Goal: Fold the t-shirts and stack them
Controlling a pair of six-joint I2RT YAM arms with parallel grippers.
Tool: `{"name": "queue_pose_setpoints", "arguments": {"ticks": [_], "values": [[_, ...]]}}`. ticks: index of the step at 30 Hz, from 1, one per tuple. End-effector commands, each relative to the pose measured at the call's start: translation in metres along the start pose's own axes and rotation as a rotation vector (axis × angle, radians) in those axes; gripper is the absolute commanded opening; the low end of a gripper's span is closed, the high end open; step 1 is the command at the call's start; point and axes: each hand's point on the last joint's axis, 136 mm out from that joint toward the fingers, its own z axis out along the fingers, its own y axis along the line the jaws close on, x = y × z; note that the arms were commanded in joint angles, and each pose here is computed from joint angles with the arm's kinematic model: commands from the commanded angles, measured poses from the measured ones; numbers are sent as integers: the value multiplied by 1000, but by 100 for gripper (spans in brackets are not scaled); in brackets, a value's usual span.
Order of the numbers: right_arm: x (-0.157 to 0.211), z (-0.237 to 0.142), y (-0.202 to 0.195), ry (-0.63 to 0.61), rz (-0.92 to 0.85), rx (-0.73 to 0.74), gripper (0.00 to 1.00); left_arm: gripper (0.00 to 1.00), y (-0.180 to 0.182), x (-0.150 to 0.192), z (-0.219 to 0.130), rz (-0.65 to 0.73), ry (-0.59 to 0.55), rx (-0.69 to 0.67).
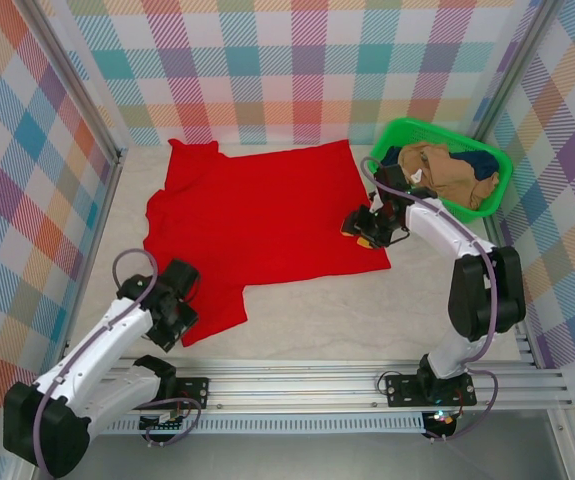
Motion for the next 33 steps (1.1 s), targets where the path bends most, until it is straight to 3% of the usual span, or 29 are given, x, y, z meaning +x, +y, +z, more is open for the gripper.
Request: {"name": "queue_pose_setpoints", "arguments": {"ticks": [1, 7, 11, 14, 24, 33], "values": [[9, 14, -8, 48, 10, 18, 47, 47, -24, -35, -28, -13, -89, 24], [1, 30, -9, 59, 24, 20, 46, 26, -83, -100, 8, -94, -22, 97], [-5, 41, -10, 71, 36, 31, 46, 27, -94, -122, 36, -60, 28, 21], [-9, 43, -9, 67, 42, 33, 46, 35, -94, -122, 49, -34, 45, -9], [-7, 45, -12, 74, 36, 36, 46, 38, -52, -118, 67, 95, 24, -183], [-6, 47, -17, 82, 25, 63, 46, 35, -8, -124, 84, 66, 61, -296]]}}
